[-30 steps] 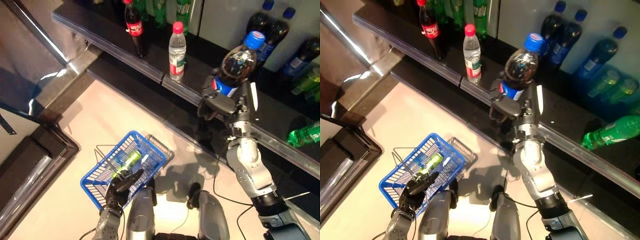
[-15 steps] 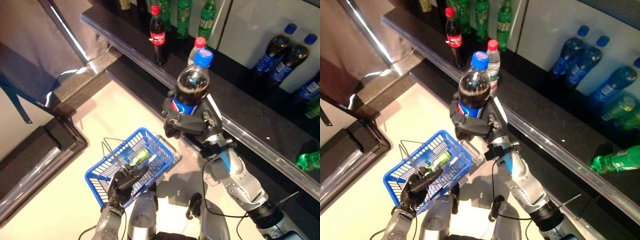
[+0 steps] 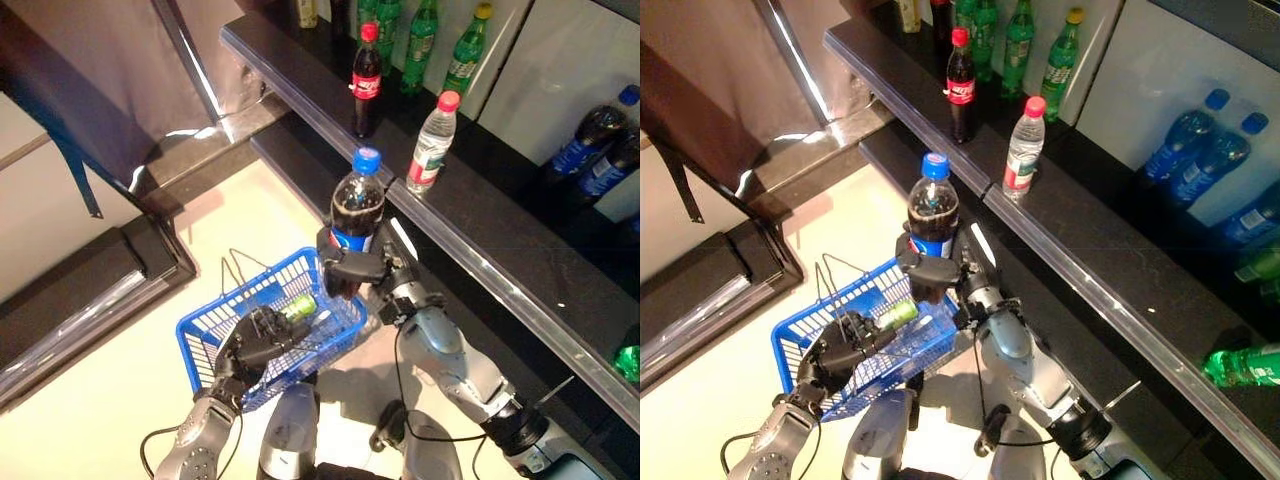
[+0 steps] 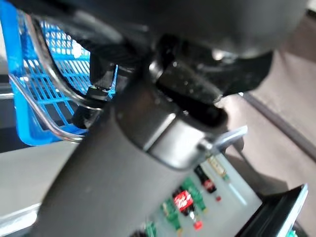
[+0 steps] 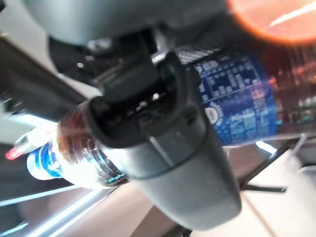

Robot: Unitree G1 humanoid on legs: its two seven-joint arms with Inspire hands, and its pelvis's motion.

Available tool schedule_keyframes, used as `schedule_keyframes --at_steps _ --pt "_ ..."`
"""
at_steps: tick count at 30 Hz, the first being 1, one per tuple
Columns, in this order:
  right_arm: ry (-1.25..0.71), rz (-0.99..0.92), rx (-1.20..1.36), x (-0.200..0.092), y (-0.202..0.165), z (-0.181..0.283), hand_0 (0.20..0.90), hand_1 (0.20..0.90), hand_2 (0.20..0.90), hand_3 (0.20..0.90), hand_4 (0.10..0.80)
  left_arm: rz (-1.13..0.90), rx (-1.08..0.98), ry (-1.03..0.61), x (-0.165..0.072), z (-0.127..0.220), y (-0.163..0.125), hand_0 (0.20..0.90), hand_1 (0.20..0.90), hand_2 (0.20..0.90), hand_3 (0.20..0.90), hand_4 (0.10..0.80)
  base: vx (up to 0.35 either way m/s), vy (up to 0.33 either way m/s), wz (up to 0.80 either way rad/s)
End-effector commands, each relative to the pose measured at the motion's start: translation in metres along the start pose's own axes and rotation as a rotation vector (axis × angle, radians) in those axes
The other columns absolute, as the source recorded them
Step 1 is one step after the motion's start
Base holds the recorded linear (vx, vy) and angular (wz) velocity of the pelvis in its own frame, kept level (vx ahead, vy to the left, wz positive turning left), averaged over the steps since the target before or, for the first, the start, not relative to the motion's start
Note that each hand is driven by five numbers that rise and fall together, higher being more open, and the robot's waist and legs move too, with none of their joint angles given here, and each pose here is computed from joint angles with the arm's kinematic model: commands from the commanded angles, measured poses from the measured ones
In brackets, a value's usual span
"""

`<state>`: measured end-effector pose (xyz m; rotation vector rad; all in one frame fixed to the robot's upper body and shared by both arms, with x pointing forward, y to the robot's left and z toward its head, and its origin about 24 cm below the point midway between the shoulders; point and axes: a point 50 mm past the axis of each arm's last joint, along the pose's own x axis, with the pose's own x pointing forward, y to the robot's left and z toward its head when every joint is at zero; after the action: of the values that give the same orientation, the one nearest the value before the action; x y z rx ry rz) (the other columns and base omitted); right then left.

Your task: Pick up the drink and place into the basket.

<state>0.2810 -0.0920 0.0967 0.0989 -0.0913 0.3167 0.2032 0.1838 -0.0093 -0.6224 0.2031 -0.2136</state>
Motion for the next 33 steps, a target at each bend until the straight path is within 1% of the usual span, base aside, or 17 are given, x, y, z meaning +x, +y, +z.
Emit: schedule_keyframes --at_steps 1,3,6,9,14,21,24,28,29,33 --pt "-0.327 0.154 0.087 0.019 0.041 0.065 0.3 0.3 0.3 0.2 0.1 -0.652 -0.014 -0.324 0.009 0.062 -0.096 0.3 0.3 0.3 0.2 0.1 0.002 0.017 0.1" --pt "-0.299 0.145 0.066 0.023 0.04 0.058 0.3 0.3 0.3 0.2 0.1 -0.752 -0.023 -0.315 0.008 0.062 -0.108 0.3 0.3 0.3 0.2 0.1 -0.011 0.019 0.12" --pt "-0.258 0.123 0.039 0.027 0.038 0.047 0.3 0.3 0.3 0.2 0.1 -0.843 -0.022 -0.306 0.008 0.064 -0.119 0.3 0.3 0.3 0.2 0.1 -0.013 0.011 0.09" --pt "-0.213 0.096 0.022 0.03 0.034 0.036 0.3 0.3 0.3 0.2 0.1 -0.889 -0.012 -0.295 0.008 0.065 -0.124 0.3 0.3 0.3 0.2 0.1 0.01 0.005 0.02" --pt "-0.085 0.043 0.028 0.034 0.028 0.006 0.3 0.3 0.3 0.2 0.1 -1.018 -0.028 -0.275 0.003 0.069 -0.134 0.3 0.3 0.3 0.2 0.1 0.021 0.029 0.09" --pt "-0.032 0.031 0.0 0.035 0.029 -0.009 0.3 0.3 0.3 0.2 0.1 -1.119 -0.012 -0.227 -0.001 0.066 -0.141 0.3 0.3 0.3 0.2 0.1 0.0 0.01 0.06" --pt "0.022 0.014 -0.042 0.034 0.025 -0.022 0.3 0.3 0.3 0.2 0.1 -1.137 -0.012 -0.22 -0.001 0.068 -0.141 0.3 0.3 0.3 0.2 0.1 0.007 0.01 0.05" --pt "0.163 -0.037 -0.071 0.028 0.014 -0.049 0.3 0.3 0.3 0.2 0.1 -1.151 -0.021 -0.228 -0.003 0.069 -0.142 0.3 0.3 0.3 0.2 0.1 0.017 0.01 0.05" --pt "0.214 -0.035 -0.046 0.025 0.01 -0.059 0.3 0.3 0.3 0.2 0.1 -1.158 -0.023 -0.227 -0.004 0.069 -0.142 0.3 0.3 0.3 0.2 0.1 -0.001 -0.008 0.05" --pt "0.337 0.035 -0.081 0.014 0.007 -0.081 0.3 0.3 0.3 0.2 0.1 -1.186 -0.015 -0.208 -0.006 0.07 -0.141 0.3 0.3 0.3 0.2 0.1 -0.021 -0.027 0.16"
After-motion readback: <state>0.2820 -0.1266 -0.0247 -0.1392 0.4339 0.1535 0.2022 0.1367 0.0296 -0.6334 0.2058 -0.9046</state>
